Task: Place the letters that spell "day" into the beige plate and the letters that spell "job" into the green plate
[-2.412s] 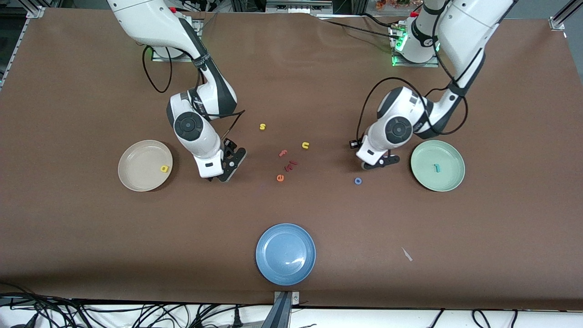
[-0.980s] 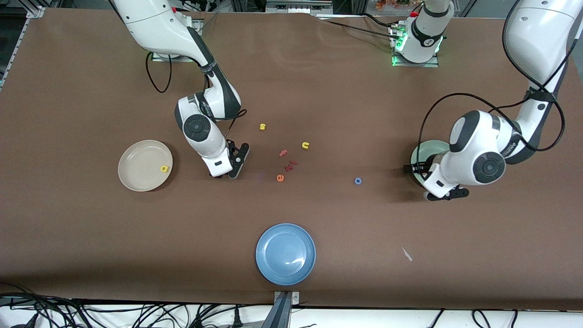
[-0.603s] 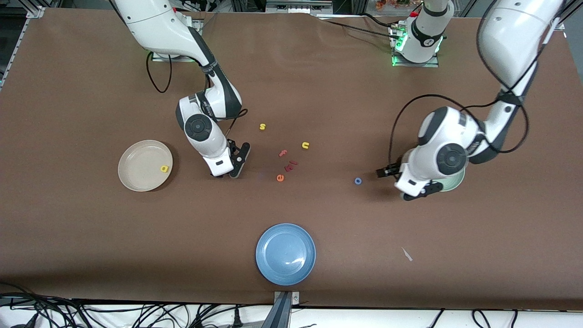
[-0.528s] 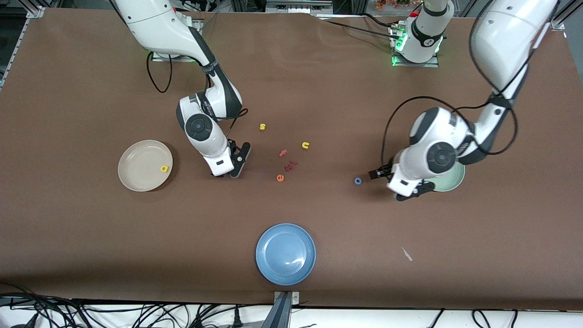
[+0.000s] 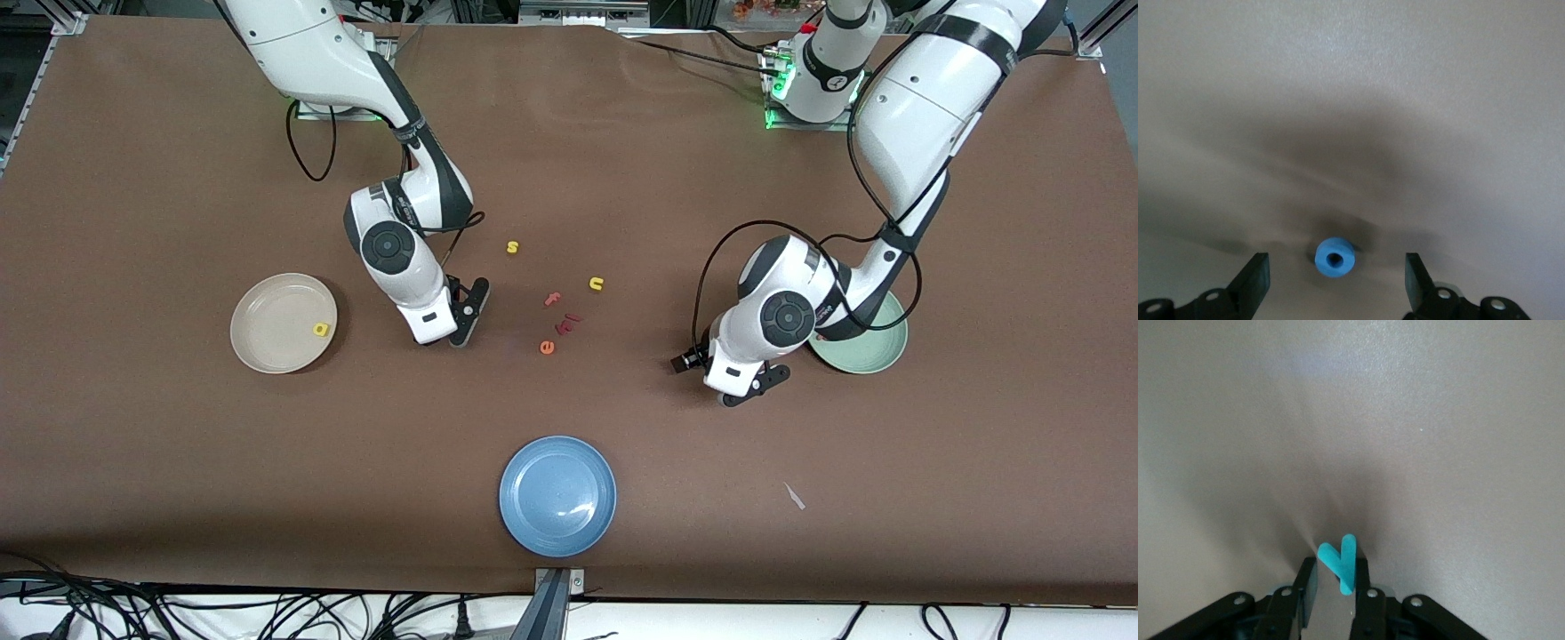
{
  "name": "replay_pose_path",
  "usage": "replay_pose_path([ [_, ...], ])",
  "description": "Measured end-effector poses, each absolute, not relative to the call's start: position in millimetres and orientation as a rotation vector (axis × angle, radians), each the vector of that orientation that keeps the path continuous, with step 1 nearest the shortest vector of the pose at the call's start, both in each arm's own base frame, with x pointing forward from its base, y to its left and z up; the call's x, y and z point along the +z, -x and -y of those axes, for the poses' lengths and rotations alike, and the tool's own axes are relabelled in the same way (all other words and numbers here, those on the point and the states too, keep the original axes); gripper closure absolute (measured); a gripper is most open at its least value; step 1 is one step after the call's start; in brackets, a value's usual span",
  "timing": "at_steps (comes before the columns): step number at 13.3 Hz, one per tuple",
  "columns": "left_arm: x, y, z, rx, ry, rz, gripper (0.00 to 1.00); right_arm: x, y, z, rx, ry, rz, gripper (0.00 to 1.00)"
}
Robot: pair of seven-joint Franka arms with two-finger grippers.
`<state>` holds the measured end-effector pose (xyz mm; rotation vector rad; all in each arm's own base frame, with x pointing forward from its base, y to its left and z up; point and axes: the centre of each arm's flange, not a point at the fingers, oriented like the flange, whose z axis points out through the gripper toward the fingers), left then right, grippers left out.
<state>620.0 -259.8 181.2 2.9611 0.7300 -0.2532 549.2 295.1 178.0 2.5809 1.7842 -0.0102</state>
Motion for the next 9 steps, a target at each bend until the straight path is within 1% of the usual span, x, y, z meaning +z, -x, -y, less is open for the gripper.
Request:
replay_pose_path([
  [1,179.9,-619.6,261.0,-0.255,-2.963,-0.728,0.20,178.2,-549.4,-295.0,-0.009,-2.581,-1.784,0.78],
  [2,177.9,-618.9,261.7,-0.258,-2.964,-0.728,0.22,178.2,-549.5,-295.0,-0.009,-2.581,-1.784,0.78],
  [3,175.6,-618.3,262.0,-0.263,-2.965,-0.729,0.24,178.2,-549.5,-295.0,-0.009,-2.581,-1.784,0.85],
  [4,172.8,-617.4,262.4,-0.269,-2.967,-0.729,0.31,178.2,-549.5,-295.0,-0.009,-2.581,-1.784,0.85],
  [5,170.2,-616.2,263.6,-0.275,-2.969,-0.726,0.32,178.3,-549.5,-295.0,-0.009,-2.581,-1.784,0.85],
  [6,168.8,-615.4,264.8,-0.278,-2.970,-0.724,0.40,178.3,-549.6,-295.0,-0.009,-2.581,-1.783,0.85],
  [7,169.2,-615.8,264.9,-0.277,-2.970,-0.724,0.40,178.5,-549.8,-295.0,-0.008,-2.581,-1.783,0.85],
  [8,169.9,-616.2,264.7,-0.280,-2.971,-0.725,0.50,179.1,-550.7,-294.8,-0.006,-2.582,-1.781,0.85],
  [9,171.4,-617.1,264.4,-0.282,-2.973,-0.726,0.63,180.3,-552.9,-292.8,-0.003,-2.584,-1.773,0.85],
])
